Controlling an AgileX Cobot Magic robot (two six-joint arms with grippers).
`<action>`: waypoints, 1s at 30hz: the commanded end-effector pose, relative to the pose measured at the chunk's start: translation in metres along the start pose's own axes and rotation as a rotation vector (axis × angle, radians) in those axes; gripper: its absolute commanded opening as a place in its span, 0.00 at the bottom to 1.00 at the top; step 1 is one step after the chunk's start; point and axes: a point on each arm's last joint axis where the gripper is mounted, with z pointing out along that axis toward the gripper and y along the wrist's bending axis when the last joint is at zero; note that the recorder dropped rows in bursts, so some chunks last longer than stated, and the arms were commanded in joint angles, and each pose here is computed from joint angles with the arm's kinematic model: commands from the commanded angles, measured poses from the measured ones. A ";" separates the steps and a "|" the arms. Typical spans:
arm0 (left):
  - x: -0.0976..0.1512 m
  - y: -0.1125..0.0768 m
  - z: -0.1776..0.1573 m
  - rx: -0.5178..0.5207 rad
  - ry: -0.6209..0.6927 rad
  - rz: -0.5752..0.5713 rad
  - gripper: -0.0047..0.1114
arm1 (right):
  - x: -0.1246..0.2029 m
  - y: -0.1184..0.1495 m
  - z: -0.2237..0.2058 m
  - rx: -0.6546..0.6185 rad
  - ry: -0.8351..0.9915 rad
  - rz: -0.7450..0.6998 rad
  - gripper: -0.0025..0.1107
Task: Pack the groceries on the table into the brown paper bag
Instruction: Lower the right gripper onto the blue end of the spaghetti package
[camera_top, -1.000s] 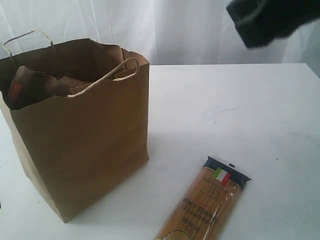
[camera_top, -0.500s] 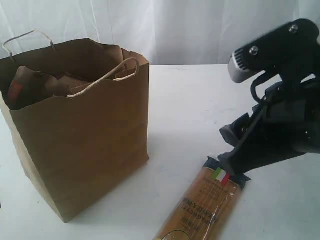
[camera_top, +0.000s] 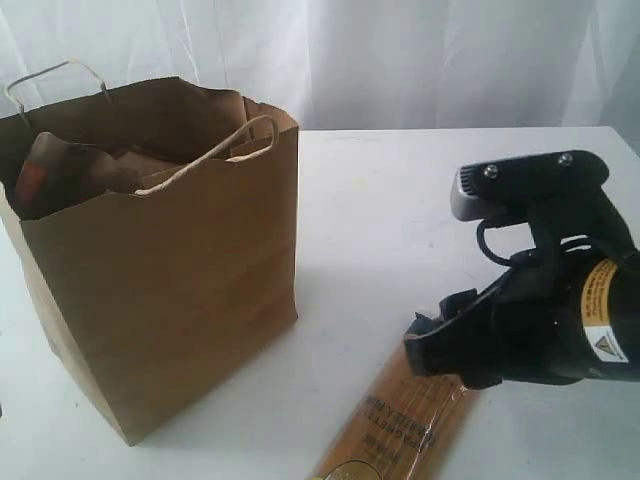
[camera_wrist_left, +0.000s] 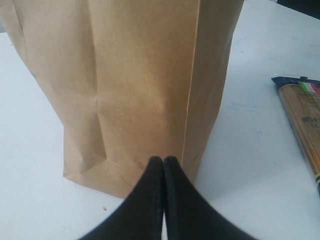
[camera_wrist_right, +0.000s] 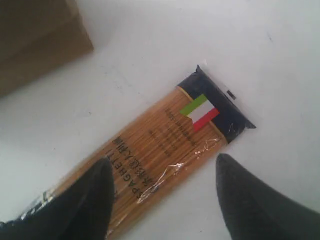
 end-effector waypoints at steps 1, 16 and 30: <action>0.000 0.000 0.000 -0.001 -0.006 -0.007 0.04 | -0.001 -0.010 0.014 0.060 0.020 0.273 0.52; 0.000 0.000 0.000 -0.001 -0.006 -0.007 0.04 | 0.006 -0.011 0.075 0.085 0.108 0.504 0.70; 0.000 0.000 0.000 -0.001 -0.006 -0.007 0.04 | 0.015 -0.010 0.107 0.172 0.176 0.528 0.75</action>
